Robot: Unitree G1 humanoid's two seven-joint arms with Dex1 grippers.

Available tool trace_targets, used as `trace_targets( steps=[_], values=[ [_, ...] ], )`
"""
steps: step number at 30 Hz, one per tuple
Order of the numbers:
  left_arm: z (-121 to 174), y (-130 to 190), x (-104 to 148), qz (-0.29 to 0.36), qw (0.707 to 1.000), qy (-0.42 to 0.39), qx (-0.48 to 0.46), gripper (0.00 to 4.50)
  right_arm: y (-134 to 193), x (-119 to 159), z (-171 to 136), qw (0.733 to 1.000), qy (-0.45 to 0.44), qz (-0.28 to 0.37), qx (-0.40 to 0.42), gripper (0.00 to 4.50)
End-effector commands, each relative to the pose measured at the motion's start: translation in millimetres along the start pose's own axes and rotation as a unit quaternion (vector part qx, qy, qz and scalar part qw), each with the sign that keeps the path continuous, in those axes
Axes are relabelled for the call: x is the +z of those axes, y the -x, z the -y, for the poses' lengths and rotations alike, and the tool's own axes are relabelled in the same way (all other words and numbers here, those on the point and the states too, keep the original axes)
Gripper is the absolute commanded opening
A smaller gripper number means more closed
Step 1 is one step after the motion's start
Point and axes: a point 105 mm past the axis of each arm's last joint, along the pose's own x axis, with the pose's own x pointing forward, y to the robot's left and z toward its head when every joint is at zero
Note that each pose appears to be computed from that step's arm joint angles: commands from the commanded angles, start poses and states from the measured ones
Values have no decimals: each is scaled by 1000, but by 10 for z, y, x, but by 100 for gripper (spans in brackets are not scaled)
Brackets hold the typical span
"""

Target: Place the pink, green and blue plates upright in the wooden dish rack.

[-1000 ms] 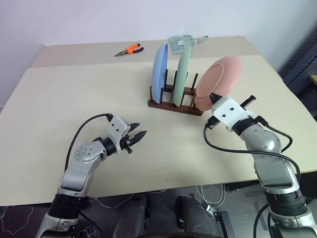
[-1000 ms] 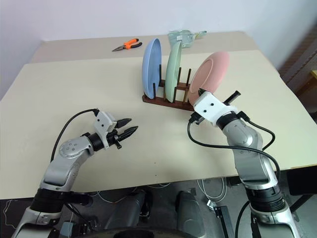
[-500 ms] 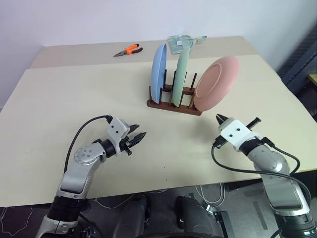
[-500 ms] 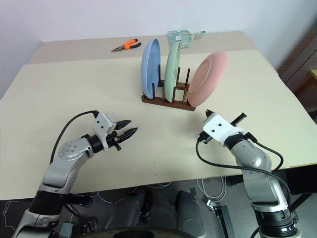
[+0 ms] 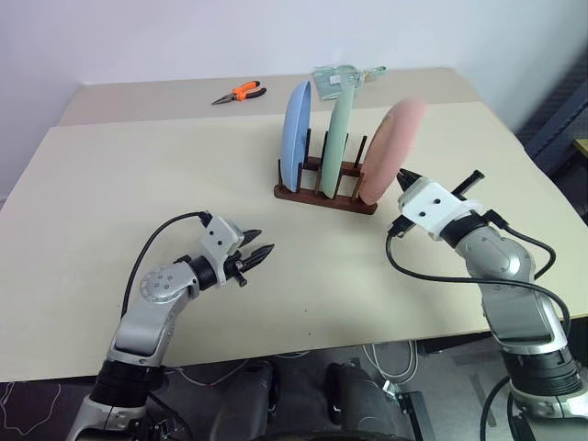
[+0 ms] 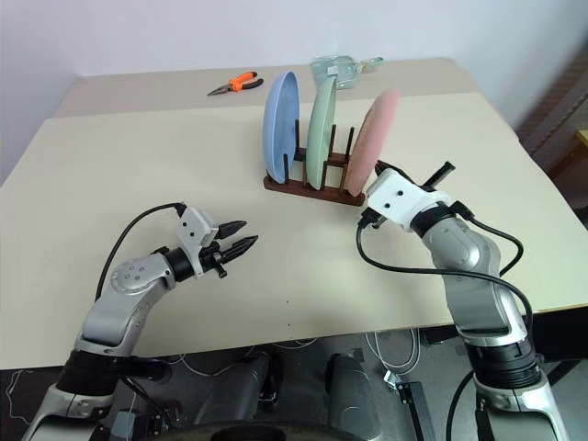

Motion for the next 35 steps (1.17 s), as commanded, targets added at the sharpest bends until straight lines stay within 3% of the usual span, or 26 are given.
trace_targets(
  steps=[1, 8, 11, 17, 23, 35],
  values=[
    [35, 0, 122, 21, 1000, -15, -1, 200, 9, 109, 100, 1000, 18, 18, -13, 5],
    [4, 27, 102, 18, 1000, -17, 7, 200, 137, -209, 177, 999, -13, -33, -34, 5],
    [-164, 114, 71, 6, 999, -28, 37, 200, 290, -471, 204, 994, -90, -53, -42, 5],
    [-546, 337, -28, -26, 993, -55, 101, 200, 459, -698, 224, 976, -213, -45, -18, 5],
    [-722, 473, -73, -36, 988, -70, 134, 200, 458, -758, 208, 967, -251, -37, 12, 5],
    [-627, 467, -139, -28, 988, -56, 140, 200, 270, -676, 119, 968, -250, -21, 34, 5]
  ],
)
